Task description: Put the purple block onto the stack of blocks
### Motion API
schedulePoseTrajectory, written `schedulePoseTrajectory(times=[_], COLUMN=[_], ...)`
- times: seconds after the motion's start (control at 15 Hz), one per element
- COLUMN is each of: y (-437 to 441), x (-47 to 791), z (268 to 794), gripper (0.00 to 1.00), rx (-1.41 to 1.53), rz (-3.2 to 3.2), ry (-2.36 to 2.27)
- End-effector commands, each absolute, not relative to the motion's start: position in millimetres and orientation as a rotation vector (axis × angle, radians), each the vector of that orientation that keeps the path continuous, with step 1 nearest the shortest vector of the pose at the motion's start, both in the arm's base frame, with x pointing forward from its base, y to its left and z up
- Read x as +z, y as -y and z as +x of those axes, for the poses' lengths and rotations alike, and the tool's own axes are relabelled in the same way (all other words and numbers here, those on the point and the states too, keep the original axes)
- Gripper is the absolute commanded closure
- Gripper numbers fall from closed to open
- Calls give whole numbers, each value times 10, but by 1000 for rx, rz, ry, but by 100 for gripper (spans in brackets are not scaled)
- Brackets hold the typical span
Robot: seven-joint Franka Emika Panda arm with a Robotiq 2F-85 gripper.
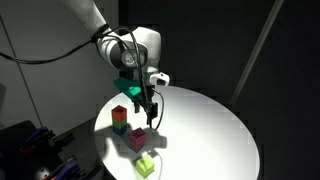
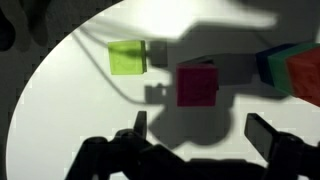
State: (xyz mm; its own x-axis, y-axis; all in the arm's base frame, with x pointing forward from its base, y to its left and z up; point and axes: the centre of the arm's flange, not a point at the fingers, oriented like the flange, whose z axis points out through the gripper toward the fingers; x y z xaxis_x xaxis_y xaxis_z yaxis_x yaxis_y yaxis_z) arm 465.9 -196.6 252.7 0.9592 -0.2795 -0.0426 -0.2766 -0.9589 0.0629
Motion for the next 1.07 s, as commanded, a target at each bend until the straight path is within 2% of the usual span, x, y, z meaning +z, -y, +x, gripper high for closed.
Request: schedulePoseTrajectory(times=[0.0,1.0], y=[1882,1808], x=[2384,2196], z=[4635,4635], gripper=[0,0], rx=[-62,-114], rz=[3046,3061], ry=[484,462])
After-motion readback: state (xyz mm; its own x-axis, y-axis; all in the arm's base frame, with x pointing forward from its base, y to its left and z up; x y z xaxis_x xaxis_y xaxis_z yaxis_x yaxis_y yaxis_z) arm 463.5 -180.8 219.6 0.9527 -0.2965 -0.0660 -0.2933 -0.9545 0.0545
